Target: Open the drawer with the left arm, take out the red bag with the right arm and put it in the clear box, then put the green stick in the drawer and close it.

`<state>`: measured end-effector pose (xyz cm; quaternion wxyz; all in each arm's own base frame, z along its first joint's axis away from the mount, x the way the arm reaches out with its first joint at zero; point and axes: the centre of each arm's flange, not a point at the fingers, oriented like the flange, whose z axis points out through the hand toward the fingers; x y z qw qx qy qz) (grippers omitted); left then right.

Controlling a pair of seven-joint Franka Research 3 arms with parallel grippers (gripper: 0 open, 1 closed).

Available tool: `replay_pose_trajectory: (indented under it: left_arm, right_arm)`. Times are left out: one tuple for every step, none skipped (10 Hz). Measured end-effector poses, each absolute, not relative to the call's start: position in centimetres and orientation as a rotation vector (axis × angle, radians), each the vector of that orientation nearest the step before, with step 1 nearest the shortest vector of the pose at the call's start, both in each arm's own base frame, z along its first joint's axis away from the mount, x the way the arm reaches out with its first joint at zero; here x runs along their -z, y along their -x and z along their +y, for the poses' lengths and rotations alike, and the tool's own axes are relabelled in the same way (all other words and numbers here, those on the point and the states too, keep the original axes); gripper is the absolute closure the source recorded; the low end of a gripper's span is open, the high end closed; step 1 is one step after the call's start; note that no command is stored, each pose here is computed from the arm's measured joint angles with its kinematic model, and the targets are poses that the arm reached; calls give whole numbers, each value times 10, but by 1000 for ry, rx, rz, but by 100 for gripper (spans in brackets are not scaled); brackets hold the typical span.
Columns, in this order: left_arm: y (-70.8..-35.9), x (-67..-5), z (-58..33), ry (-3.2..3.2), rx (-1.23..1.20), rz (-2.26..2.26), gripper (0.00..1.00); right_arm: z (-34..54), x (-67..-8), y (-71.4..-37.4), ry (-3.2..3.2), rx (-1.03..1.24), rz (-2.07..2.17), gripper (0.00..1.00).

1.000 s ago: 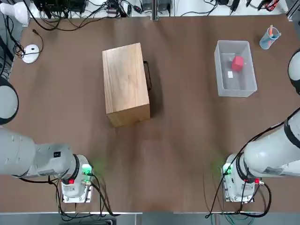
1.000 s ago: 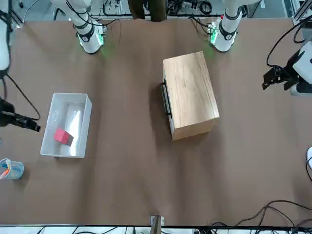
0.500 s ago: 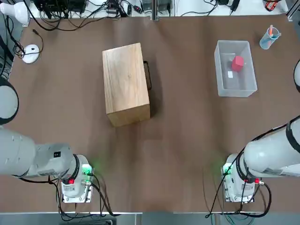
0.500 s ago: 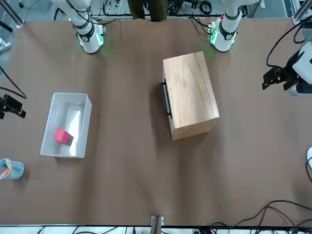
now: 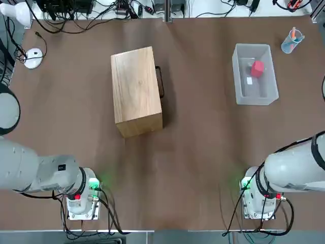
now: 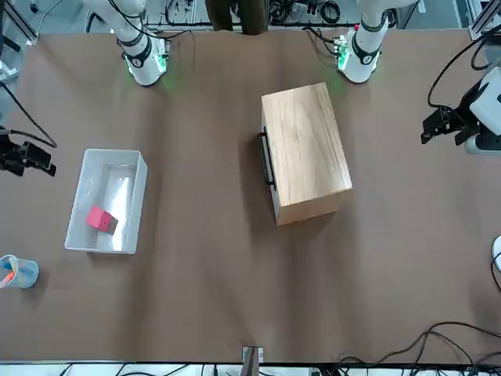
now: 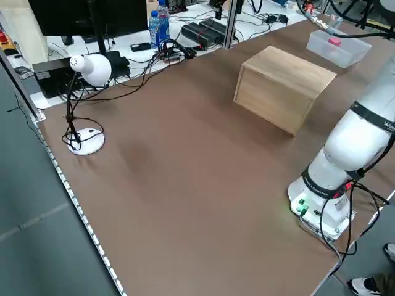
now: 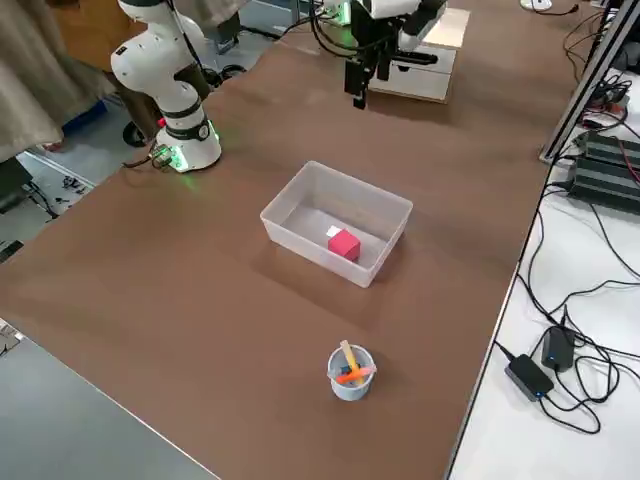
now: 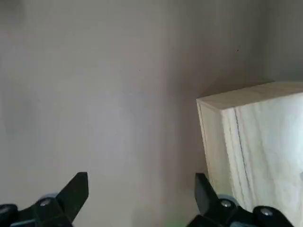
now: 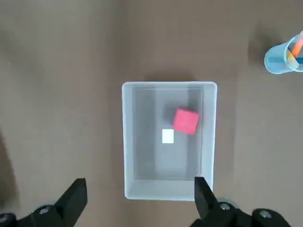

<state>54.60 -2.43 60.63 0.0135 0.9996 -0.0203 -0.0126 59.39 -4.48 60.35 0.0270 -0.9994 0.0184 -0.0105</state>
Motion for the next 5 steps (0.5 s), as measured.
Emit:
replay_pose_trajectory:
  left_arm:
    - [-546, -606, -24, -3114, 37, -63, 0]
    - [-547, -607, -24, -3114, 29, -63, 0]
    - [-547, -608, -24, -3114, 20, -62, 0]
    - [-548, -608, -24, -3114, 16, -61, 0]
    - [-548, -608, -24, -3114, 12, -61, 0]
  right_arm:
    - [-44, -608, -592, 3087, 44, 56, 0]
    - [-44, -609, -591, 3088, 47, 57, 0]
    - [-44, -609, -591, 3088, 46, 57, 0]
    - [-44, -609, -591, 3088, 46, 58, 0]
    - [-44, -609, -591, 3088, 45, 59, 0]
